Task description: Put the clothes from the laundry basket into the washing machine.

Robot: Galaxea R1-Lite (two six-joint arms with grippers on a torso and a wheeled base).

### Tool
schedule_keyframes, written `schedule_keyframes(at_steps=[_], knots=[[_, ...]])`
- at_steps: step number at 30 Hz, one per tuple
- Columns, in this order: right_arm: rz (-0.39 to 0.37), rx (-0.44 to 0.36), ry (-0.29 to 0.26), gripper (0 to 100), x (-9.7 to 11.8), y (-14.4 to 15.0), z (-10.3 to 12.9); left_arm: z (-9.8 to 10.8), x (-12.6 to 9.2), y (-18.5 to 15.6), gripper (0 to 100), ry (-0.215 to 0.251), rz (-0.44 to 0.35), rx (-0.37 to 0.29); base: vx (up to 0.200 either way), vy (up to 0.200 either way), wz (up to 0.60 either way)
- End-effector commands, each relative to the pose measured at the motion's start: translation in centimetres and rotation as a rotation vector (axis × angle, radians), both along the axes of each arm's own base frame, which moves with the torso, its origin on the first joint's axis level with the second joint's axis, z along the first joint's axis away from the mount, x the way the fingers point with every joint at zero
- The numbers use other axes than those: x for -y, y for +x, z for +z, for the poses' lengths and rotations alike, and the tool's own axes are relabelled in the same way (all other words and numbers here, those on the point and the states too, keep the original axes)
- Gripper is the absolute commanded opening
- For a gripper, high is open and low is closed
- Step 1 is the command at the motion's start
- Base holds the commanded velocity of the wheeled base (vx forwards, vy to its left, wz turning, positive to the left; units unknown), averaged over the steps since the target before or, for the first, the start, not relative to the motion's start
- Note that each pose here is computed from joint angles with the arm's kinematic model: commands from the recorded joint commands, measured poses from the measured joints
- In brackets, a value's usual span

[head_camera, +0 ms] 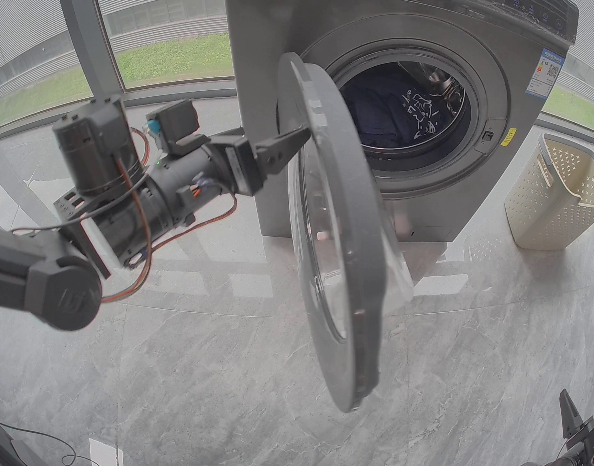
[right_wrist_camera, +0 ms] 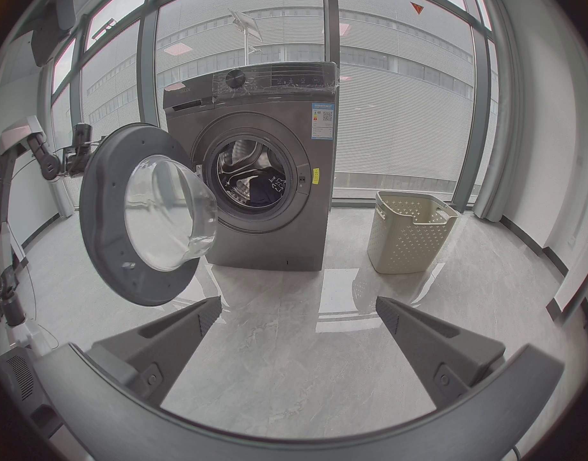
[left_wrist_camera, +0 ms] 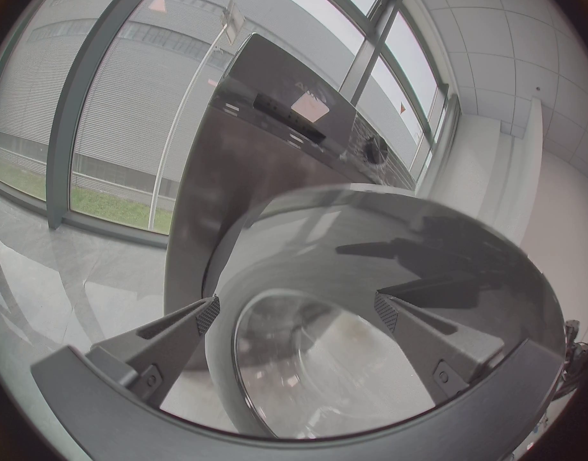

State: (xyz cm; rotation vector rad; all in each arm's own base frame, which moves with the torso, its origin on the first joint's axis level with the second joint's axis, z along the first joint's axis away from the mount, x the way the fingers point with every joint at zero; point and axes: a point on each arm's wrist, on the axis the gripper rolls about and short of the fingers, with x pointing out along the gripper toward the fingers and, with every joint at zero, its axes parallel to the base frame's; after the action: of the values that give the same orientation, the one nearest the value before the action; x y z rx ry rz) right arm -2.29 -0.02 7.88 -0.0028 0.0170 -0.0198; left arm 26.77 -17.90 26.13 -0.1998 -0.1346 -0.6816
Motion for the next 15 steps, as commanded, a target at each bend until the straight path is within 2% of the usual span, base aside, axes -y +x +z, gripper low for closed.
schedule_keyframes(at_steps=[1, 9, 11, 12, 13, 15], knots=[[0.000, 0.005, 0.000, 100, 0.0, 0.0, -0.3, -0.7, 3.6, 4.9, 100, -0.033, 0.043, 0.018, 0.000, 0.000, 0.00], [0.000, 0.005, 0.000, 100, 0.0, 0.0, -0.3, -1.3, 5.8, 7.4, 100, -0.075, 0.073, 0.018, 0.000, 0.000, 0.00], [0.000, 0.005, 0.000, 100, 0.0, 0.0, -0.3, -0.6, 6.5, 8.4, 100, -0.129, 0.105, 0.035, 0.000, 0.000, 0.00], [0.000, 0.005, 0.000, 100, 0.0, 0.0, -0.3, -0.6, 6.5, 8.5, 100, -0.133, 0.106, 0.037, 0.000, 0.000, 0.00], [0.000, 0.005, 0.000, 100, 0.0, 0.0, -0.3, -0.2, 6.9, 9.0, 100, -0.167, 0.125, 0.048, 0.000, 0.000, 0.00], [0.000, 0.005, 0.000, 100, 0.0, 0.0, -0.3, 0.5, 7.1, 9.3, 100, -0.199, 0.144, 0.056, 0.000, 0.000, 0.00]])
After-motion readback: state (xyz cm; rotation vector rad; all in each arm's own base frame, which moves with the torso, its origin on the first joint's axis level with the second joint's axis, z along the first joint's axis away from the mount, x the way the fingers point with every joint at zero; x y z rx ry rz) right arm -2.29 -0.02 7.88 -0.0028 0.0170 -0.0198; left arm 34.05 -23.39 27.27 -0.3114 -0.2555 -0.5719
